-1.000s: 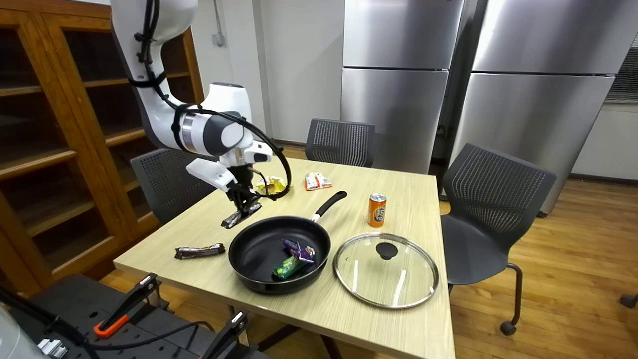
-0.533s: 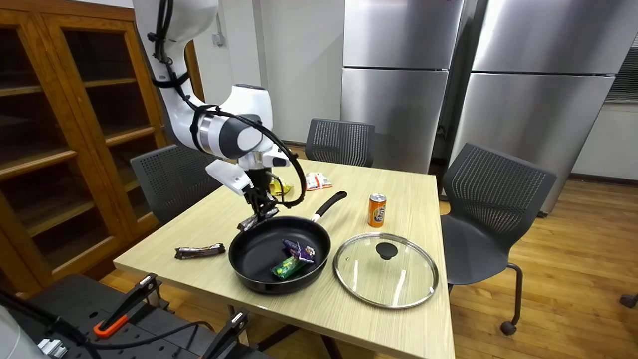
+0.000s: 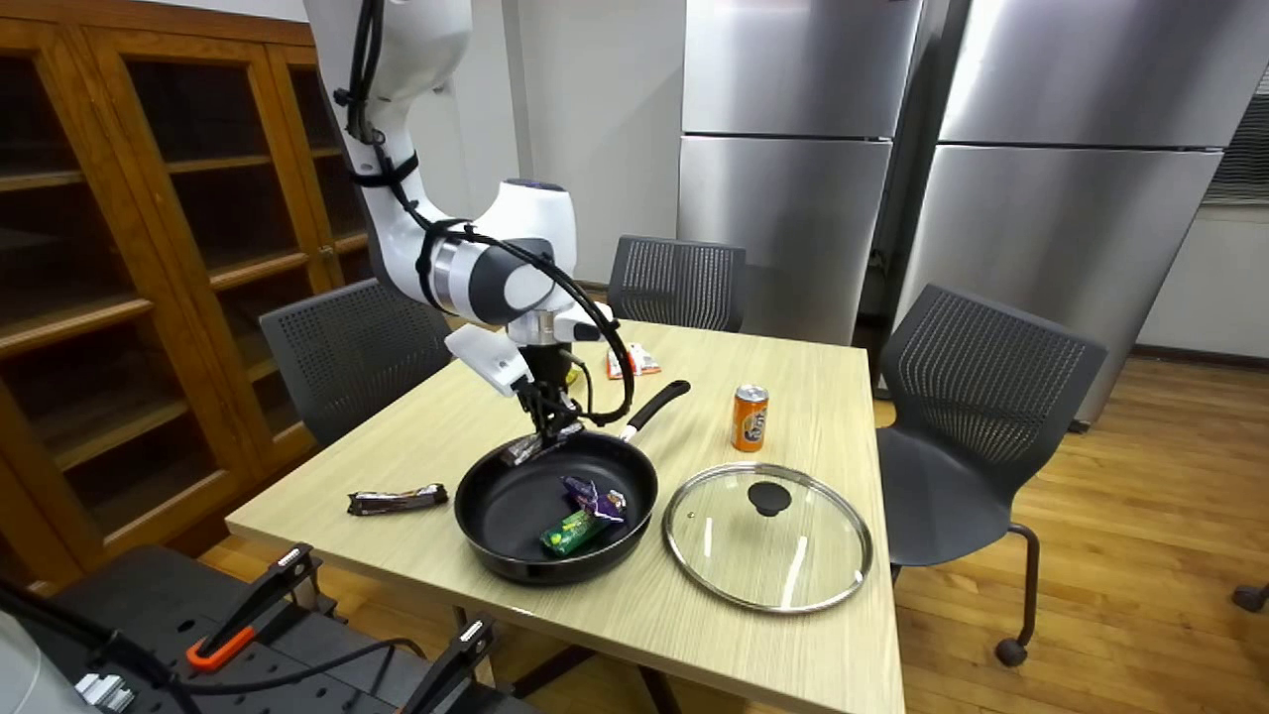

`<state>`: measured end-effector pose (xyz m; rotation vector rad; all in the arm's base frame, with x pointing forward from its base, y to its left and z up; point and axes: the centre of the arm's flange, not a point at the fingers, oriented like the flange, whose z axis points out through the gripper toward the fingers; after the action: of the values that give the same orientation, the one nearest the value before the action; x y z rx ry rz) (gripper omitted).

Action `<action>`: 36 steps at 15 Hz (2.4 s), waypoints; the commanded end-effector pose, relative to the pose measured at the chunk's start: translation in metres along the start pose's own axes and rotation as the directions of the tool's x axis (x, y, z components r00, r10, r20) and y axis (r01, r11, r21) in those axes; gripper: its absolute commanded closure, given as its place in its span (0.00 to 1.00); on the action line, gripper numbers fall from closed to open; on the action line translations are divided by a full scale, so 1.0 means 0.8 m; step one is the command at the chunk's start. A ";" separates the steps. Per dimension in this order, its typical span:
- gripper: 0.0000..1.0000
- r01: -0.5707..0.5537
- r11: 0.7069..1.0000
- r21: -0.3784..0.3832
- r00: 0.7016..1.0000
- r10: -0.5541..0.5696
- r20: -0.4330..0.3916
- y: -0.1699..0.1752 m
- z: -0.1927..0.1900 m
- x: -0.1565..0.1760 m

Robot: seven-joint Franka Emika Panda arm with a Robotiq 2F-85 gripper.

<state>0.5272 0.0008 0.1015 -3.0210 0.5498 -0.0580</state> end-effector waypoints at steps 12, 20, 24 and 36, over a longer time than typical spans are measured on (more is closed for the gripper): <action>0.64 -0.066 0.996 0.059 0.996 0.062 0.060 -0.015 0.061 0.043; 0.11 -0.002 0.998 0.062 1.000 0.001 0.030 -0.039 0.030 0.010; 0.00 0.063 0.996 0.057 0.998 -0.064 0.020 -0.071 0.008 -0.013; 0.00 0.263 0.965 0.012 0.964 -0.263 0.047 -0.190 0.005 -0.085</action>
<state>0.5250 0.1500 0.1031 -3.0441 0.1616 -0.0375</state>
